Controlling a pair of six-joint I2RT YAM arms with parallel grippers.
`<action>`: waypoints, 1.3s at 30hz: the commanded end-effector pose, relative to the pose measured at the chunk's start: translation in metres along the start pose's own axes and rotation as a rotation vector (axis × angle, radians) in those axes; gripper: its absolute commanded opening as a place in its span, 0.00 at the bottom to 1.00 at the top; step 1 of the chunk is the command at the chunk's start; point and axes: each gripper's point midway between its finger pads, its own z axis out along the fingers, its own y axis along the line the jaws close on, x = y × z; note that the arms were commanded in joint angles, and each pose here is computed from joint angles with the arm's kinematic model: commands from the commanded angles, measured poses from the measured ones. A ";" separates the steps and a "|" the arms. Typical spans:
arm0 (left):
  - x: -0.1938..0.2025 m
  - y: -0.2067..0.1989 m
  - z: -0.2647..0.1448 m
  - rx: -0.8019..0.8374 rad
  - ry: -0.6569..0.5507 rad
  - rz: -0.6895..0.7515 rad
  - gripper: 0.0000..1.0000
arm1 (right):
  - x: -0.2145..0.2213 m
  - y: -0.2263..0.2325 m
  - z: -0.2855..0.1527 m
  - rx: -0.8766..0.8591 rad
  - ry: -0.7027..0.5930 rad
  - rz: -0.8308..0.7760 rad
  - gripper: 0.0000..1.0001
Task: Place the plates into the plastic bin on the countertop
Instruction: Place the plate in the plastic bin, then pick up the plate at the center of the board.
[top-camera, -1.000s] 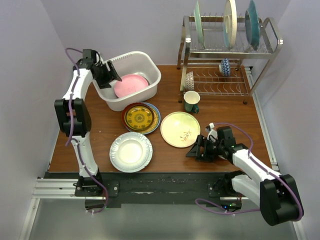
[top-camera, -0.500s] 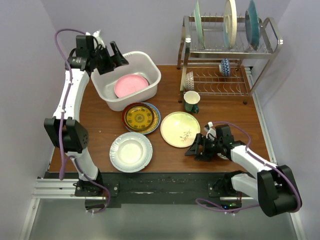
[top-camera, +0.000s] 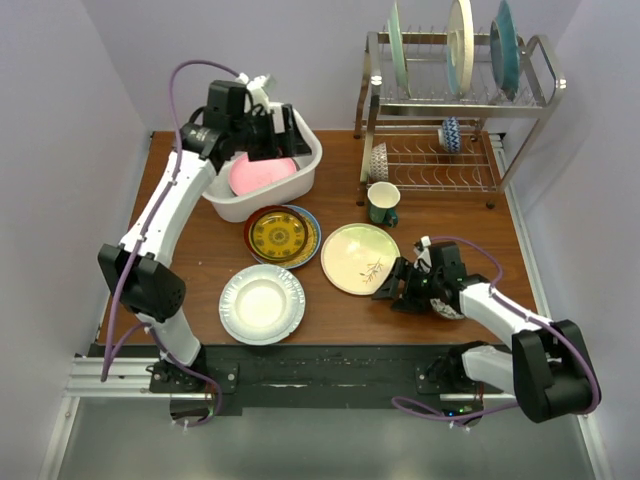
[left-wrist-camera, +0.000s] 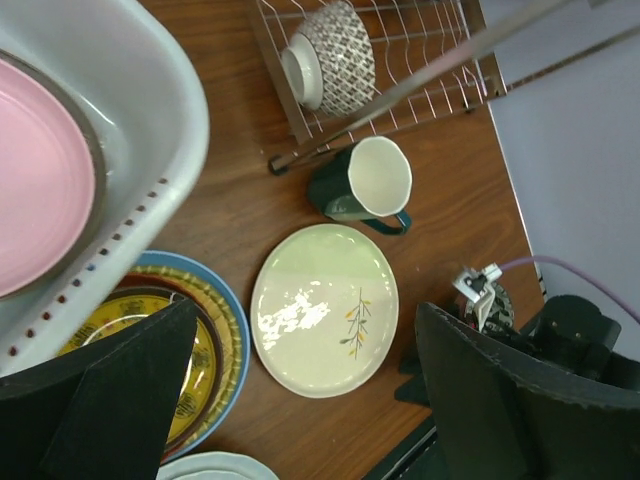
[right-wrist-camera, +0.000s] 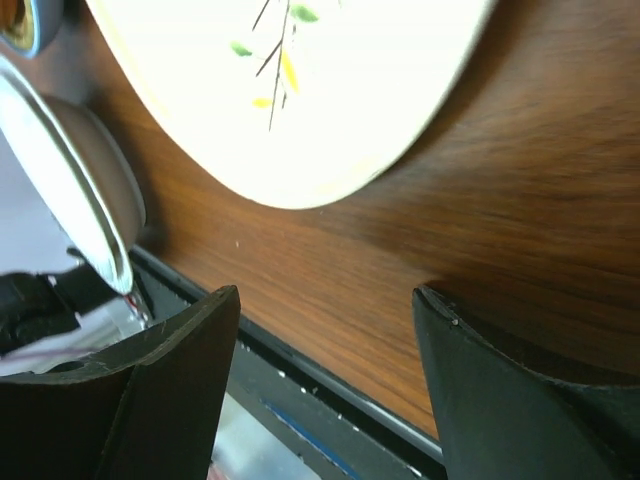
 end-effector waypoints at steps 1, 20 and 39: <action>0.019 -0.026 0.003 0.029 0.005 0.096 0.94 | -0.027 -0.003 -0.001 0.060 -0.128 0.031 0.73; 0.158 -0.004 0.083 -0.117 0.262 0.131 0.84 | -0.046 -0.008 0.005 0.119 -0.181 0.063 0.69; 0.194 0.000 0.088 -0.132 0.322 0.113 0.82 | -0.077 -0.040 0.015 0.327 -0.244 0.107 0.19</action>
